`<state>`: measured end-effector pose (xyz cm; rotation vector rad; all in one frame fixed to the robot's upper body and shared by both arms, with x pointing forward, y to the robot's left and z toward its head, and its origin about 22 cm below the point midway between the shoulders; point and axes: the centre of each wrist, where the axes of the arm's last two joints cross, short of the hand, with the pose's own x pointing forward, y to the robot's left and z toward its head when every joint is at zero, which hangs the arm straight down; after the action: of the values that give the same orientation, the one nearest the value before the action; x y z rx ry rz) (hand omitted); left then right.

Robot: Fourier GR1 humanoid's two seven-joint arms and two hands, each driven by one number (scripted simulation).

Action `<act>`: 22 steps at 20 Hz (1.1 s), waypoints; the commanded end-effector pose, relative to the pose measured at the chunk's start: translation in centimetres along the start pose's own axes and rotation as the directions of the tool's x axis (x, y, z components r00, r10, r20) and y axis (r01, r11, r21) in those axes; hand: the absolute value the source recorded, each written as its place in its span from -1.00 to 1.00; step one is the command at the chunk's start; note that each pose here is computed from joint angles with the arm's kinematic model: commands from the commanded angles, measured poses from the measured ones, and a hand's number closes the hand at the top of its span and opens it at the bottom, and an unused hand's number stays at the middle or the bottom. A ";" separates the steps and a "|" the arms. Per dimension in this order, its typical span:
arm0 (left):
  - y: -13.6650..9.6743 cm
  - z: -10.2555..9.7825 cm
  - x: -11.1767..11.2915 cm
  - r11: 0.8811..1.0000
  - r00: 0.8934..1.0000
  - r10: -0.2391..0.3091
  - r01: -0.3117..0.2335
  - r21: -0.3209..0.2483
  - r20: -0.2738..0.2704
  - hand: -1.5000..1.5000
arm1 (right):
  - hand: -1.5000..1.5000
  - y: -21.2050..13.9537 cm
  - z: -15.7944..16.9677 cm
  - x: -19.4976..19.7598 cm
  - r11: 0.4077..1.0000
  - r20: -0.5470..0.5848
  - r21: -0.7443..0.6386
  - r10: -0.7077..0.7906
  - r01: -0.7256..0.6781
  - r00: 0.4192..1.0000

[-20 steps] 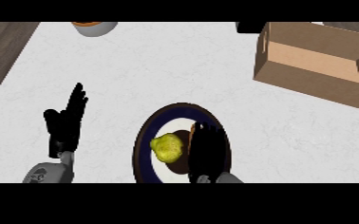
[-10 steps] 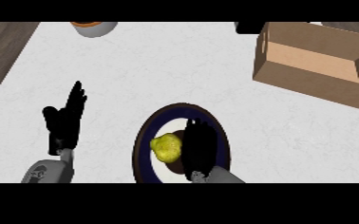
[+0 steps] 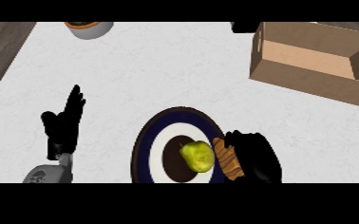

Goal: Pick the croissant from the plate and place it in the cardboard box

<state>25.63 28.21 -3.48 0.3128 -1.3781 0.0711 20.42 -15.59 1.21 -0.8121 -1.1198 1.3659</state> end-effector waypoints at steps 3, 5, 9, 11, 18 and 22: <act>0.0 -0.2 0.6 1.000 1.000 -0.010 0.010 -0.006 -0.006 0.00 | 1.00 -5.2 3.5 -4.9 0.997 0.137 -0.075 0.006 0.004 0.991; 2.0 0.5 -0.2 1.000 1.000 -0.003 0.003 0.006 -0.015 0.00 | 1.00 -6.6 4.9 -6.1 0.990 0.160 -0.138 0.015 0.007 0.987; -0.2 0.9 0.1 1.000 1.000 0.004 -0.004 0.008 -0.014 0.00 | 1.00 -9.9 8.1 -5.5 0.969 0.203 -0.237 -0.025 0.074 0.979; -0.3 0.4 0.4 1.000 1.000 0.009 -0.009 0.019 0.009 0.00 | 1.00 -11.4 9.9 -6.4 0.955 0.227 -0.282 -0.027 0.092 0.973; -2.0 -0.7 1.6 1.000 1.000 0.019 -0.019 0.012 0.008 0.00 | 1.00 -17.9 10.4 -8.8 0.883 0.167 -0.419 -0.152 0.209 0.974; 0.5 0.3 1.0 1.000 1.000 -0.011 0.011 -0.002 0.013 0.00 | 1.00 -22.7 10.6 -11.8 0.865 0.107 -0.482 -0.101 0.140 0.989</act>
<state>25.93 28.17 -2.67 0.3231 -1.3856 0.0747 18.20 -28.09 20.97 -0.9656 -1.5687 1.0679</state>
